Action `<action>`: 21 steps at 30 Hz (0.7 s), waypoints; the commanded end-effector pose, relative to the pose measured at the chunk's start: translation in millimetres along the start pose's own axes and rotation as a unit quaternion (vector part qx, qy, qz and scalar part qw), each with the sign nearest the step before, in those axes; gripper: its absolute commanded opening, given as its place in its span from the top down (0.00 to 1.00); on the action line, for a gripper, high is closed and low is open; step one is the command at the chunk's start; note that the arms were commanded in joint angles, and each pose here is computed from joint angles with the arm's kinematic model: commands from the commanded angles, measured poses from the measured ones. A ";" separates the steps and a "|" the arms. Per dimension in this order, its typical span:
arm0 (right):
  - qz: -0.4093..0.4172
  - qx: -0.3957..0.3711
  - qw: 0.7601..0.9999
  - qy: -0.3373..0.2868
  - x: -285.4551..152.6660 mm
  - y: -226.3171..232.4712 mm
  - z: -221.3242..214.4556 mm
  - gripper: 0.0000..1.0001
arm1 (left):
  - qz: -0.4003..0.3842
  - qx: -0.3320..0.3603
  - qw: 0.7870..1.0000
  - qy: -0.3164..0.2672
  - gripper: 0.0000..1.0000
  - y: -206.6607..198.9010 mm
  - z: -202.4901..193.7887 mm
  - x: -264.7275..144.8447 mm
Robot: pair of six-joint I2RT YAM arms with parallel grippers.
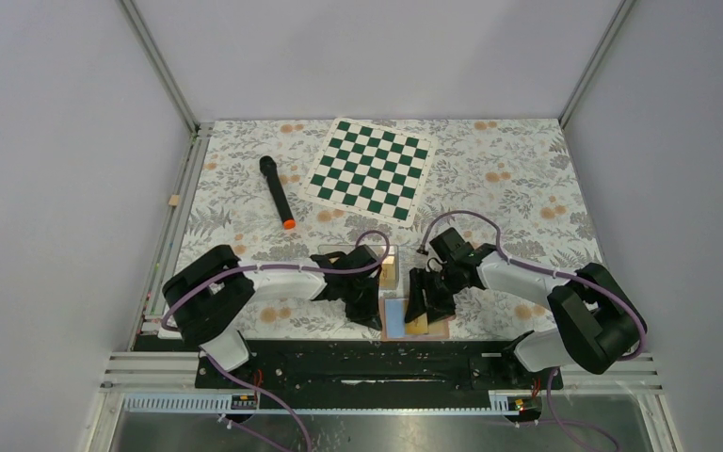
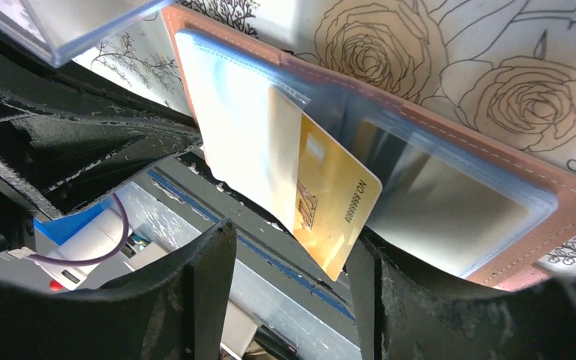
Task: Put the credit cards into the card holder
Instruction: Insert the credit card into the card holder.
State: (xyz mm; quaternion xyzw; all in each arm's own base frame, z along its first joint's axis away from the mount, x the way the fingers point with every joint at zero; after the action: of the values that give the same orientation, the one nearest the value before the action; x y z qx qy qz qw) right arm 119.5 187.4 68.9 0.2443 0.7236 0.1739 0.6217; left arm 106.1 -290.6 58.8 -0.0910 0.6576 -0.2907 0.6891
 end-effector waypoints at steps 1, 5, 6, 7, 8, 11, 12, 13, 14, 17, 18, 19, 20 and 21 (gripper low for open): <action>0.001 -0.028 1.000 -0.010 0.7 5.7 2.5 0.38 | 0.012 0.017 1.000 -0.020 1.00 -3.9 12.5 4.1; 0.035 -0.034 0.999 -0.010 7.8 14.8 4.1 0.39 | 0.005 0.023 1.000 -0.020 1.00 -11.4 16.3 4.0; 0.042 -0.032 0.999 -0.009 9.5 17.0 4.2 0.39 | 0.004 0.024 1.000 -0.020 1.00 -13.2 16.7 3.9; 0.049 -0.032 0.998 -0.006 11.9 18.8 3.6 0.40 | 0.001 0.025 0.999 -0.020 1.00 -15.3 17.7 3.5; 0.055 -0.032 0.998 -0.005 13.3 21.3 3.7 0.40 | -0.001 0.026 0.999 -0.021 1.00 -17.1 18.2 3.1; 0.066 -0.037 0.997 -0.002 17.7 28.3 3.1 0.40 | -0.002 0.030 0.999 -0.023 1.00 -21.1 19.3 2.0; 0.069 -0.036 0.997 0.001 18.8 29.8 2.7 0.40 | -0.002 0.030 0.999 -0.022 1.00 -21.8 19.6 1.8; 0.071 -0.033 0.997 0.005 20.1 30.8 2.2 0.40 | 0.000 0.032 0.999 -0.022 1.00 -22.2 19.5 1.5; 0.077 -0.031 0.997 0.010 21.1 32.4 0.9 0.40 | 0.001 0.031 0.999 -0.023 1.00 -22.6 20.1 1.2; 0.105 -0.020 0.994 0.016 22.2 36.1 -2.2 0.39 | 0.000 0.031 0.999 -0.026 1.00 -23.8 20.8 0.5; 0.115 -0.012 0.993 0.016 22.2 37.5 -3.8 0.38 | -0.001 0.032 0.999 -0.027 1.00 -24.5 21.0 -0.1; 0.117 -0.005 0.993 0.017 21.8 36.6 -5.5 0.38 | -0.001 0.033 0.999 -0.028 1.00 -25.1 21.6 -0.5; 0.115 -0.004 0.993 0.014 21.7 35.6 -5.8 0.37 | -0.002 0.033 0.999 -0.027 1.00 -25.4 21.2 -1.1; 0.112 -0.006 0.994 0.008 21.0 35.2 -4.8 0.37 | 0.000 0.035 0.999 -0.028 1.00 -25.5 21.2 -2.3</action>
State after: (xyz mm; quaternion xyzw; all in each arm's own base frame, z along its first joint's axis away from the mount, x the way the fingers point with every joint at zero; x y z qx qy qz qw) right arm 119.7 219.9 65.4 0.2962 0.7065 0.2262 0.6016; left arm 106.2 -296.2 60.8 -0.0629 0.6661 -0.2848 0.6865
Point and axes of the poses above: each gripper's point midway between its finger pads, its own x axis out along the fingers, its own y axis along the line the jaws close on, z = x × y, the point moved 5 cm from there along -x, back along the fingers, and after that the axes turned 12 degrees about x, right-handed, at the moved point
